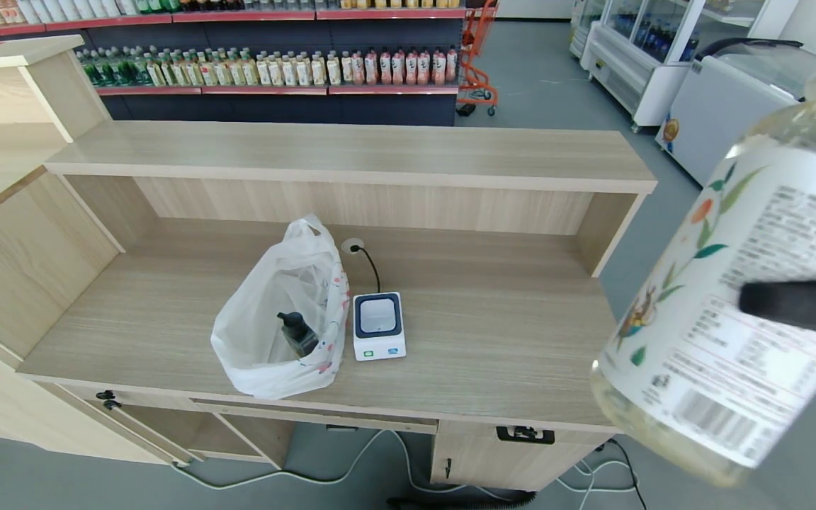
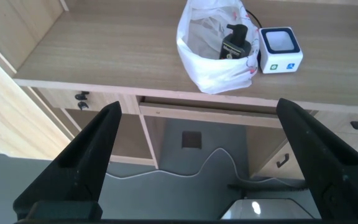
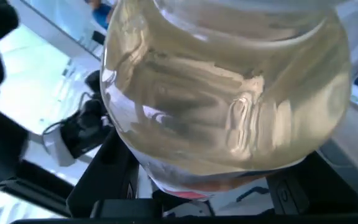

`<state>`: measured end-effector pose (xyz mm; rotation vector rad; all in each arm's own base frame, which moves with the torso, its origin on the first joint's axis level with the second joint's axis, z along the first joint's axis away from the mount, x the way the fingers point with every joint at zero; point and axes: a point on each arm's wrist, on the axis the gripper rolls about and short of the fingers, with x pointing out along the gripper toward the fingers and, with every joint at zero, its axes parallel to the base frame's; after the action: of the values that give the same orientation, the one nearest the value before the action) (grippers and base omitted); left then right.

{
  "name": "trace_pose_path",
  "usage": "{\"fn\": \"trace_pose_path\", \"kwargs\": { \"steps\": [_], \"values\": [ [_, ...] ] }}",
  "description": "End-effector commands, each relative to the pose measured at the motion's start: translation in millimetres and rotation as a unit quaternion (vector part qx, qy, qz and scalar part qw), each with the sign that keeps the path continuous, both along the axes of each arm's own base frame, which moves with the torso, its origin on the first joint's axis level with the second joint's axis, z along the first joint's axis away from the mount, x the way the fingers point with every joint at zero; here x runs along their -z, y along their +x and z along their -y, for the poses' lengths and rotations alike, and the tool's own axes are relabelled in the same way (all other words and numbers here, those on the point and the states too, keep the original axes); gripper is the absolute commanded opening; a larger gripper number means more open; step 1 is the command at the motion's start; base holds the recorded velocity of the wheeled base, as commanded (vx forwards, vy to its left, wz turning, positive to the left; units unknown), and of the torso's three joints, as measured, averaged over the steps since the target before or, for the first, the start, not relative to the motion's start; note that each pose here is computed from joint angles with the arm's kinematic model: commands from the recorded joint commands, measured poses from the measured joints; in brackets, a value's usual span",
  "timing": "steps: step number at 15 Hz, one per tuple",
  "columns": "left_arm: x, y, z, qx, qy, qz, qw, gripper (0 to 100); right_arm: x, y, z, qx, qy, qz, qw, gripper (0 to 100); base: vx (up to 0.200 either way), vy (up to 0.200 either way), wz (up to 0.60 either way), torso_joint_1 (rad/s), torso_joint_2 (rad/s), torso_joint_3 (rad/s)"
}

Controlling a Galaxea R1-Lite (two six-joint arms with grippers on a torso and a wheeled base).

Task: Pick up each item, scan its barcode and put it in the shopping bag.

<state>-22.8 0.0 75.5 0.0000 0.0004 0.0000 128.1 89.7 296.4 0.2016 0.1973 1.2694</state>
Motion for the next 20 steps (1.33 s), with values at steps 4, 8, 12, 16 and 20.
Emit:
{"fn": "trace_pose_path", "kwargs": {
  "steps": [4, 8, 12, 16, 20],
  "values": [
    [0.0, 0, 0.0, 0.000, 0.000, 0.000, 1.0000, 100, 56, 48, 19, 0.202, -0.143, 0.111, 0.962, 0, 0.000, 0.000, 0.00, 0.000, 0.00, 0.000],
    [0.0, 0, 0.0, 0.000, 0.000, 0.000, 1.0000, 100, 90, 81, 36, 0.347, -0.233, 0.194, 0.887, 0, 0.000, 0.000, 0.00, 0.000, 0.00, 0.000],
    [0.0, 0, 0.0, 0.000, 0.000, -0.001, 1.0000, 100, 105, 95, 46, 0.374, -0.272, 0.208, 0.862, 0, 0.000, 0.000, 0.00, 0.000, 0.00, 0.000],
    [0.0, 0, 0.0, 0.000, 0.000, -0.001, 1.0000, 100, 122, 102, 50, 0.380, -0.286, 0.242, 0.846, 0, 0.000, 0.000, 0.00, 0.000, 0.00, 0.000],
    [0.0, 0, 0.0, 0.000, 0.000, -0.001, 1.0000, 100, 128, 110, 50, 0.370, -0.317, 0.267, 0.832, 0, 0.000, 0.000, 0.00, 0.000, 0.00, 0.000]
  ]
}}
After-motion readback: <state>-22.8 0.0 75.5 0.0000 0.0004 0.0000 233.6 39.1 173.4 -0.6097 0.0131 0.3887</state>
